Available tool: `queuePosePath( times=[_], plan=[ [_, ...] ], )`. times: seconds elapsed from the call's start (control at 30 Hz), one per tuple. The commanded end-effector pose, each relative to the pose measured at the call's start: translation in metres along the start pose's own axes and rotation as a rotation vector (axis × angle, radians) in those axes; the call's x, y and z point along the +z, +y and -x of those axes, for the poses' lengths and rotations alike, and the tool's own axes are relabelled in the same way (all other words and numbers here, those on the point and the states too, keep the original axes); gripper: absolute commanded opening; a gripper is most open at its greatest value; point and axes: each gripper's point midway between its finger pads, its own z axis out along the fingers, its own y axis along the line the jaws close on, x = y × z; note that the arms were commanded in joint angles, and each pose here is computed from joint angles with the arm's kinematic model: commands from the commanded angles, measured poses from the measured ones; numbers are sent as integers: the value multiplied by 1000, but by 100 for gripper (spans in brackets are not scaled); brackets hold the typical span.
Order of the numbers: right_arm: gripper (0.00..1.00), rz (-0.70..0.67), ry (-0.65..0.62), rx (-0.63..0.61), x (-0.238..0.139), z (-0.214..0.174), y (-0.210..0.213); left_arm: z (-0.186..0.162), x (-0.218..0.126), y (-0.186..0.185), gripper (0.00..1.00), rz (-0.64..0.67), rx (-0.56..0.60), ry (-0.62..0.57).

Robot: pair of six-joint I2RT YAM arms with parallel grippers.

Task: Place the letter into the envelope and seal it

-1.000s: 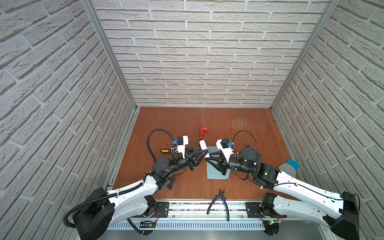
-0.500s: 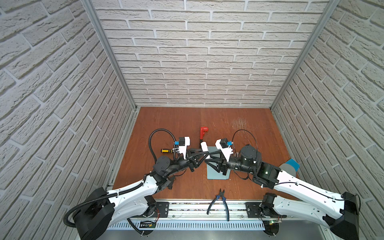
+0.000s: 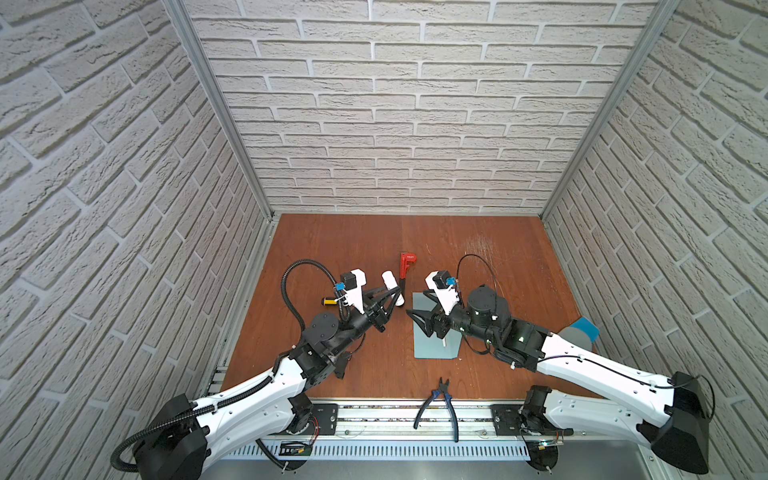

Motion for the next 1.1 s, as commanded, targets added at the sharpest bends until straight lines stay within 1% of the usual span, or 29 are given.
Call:
queuePosePath(
  times=[0.0, 0.2, 0.4, 0.77, 0.97, 1.07],
  plan=[
    [77, -33, -81, -60, 7, 13, -2, 15, 3, 4, 0, 29, 22, -62],
    [75, -114, -117, -184, 25, 10, 7, 15, 14, 4, 0, 21, -5, -74],
    [72, -142, -222, -209, 31, 10, 8, 13, 22, 7, 0, 14, -42, -87],
    [64, -202, -280, -284, 31, 1, 3, 11, 25, 9, 0, 14, -59, -97],
    [60, -190, -292, -322, 36, -3, 7, 11, 27, 8, 0, 7, -62, -92],
    [59, -187, -312, -322, 37, -3, 8, 11, 28, 7, 0, 3, -65, -91]
  ],
)
